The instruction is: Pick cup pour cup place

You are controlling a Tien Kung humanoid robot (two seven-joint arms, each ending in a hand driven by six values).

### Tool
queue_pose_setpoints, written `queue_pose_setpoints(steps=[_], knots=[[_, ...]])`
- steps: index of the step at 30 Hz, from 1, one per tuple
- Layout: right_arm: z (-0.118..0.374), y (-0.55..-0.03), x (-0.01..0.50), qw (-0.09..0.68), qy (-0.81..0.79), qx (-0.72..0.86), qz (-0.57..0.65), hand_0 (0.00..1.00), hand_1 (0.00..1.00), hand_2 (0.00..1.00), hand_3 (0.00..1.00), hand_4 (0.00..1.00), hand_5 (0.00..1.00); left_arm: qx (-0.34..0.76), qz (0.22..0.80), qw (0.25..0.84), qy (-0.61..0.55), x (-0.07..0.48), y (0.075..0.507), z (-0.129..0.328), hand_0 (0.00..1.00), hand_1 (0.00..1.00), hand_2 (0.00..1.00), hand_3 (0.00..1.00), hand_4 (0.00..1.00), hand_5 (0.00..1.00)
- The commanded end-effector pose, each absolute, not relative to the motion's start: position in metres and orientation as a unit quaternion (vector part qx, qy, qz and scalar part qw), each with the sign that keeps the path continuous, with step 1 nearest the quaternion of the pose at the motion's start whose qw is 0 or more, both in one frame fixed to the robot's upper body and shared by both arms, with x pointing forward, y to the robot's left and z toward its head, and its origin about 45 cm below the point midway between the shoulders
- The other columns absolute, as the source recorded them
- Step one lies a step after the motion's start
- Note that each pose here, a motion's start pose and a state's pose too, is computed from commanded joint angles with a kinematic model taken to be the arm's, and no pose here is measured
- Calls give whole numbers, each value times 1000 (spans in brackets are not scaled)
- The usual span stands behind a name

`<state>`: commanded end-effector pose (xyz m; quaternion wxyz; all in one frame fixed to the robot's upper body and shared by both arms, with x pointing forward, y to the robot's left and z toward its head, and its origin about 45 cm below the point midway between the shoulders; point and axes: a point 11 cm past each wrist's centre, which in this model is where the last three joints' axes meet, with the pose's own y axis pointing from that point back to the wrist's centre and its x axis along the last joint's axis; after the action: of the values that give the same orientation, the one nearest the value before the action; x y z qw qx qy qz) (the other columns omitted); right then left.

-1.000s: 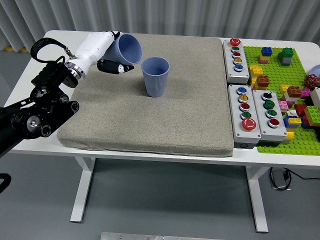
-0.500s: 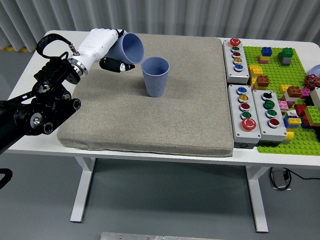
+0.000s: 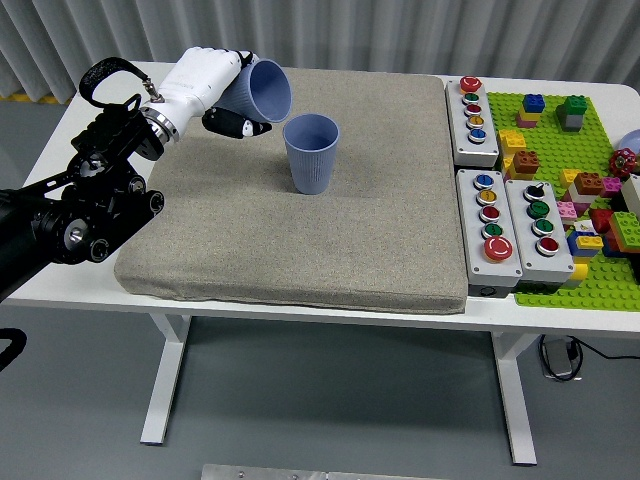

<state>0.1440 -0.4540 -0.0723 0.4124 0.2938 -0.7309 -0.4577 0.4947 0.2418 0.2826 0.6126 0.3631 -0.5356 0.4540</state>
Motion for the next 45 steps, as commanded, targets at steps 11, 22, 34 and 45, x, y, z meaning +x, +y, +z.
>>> queue_pose_setpoints(steps=[11,22,34,45], knots=[[-72,-454,145,412,-731,294,-457,693,662,611,613,2,320,371,442,599,-555,496,238,286,391,469,539,548,782,215],[-72,-455,145,413,-731,294,-456,693,662,611,613,2,322,382,431,588,-568,497,235,287,390,468,539,547,781,214],[-72,-455,141,417,-730,292,-457,693,662,612,613,2,324,396,418,575,-581,497,236,284,390,467,538,546,781,215],[-72,-456,143,416,-730,292,-456,693,663,612,613,2,323,393,413,573,-588,497,232,288,389,468,538,545,780,218]])
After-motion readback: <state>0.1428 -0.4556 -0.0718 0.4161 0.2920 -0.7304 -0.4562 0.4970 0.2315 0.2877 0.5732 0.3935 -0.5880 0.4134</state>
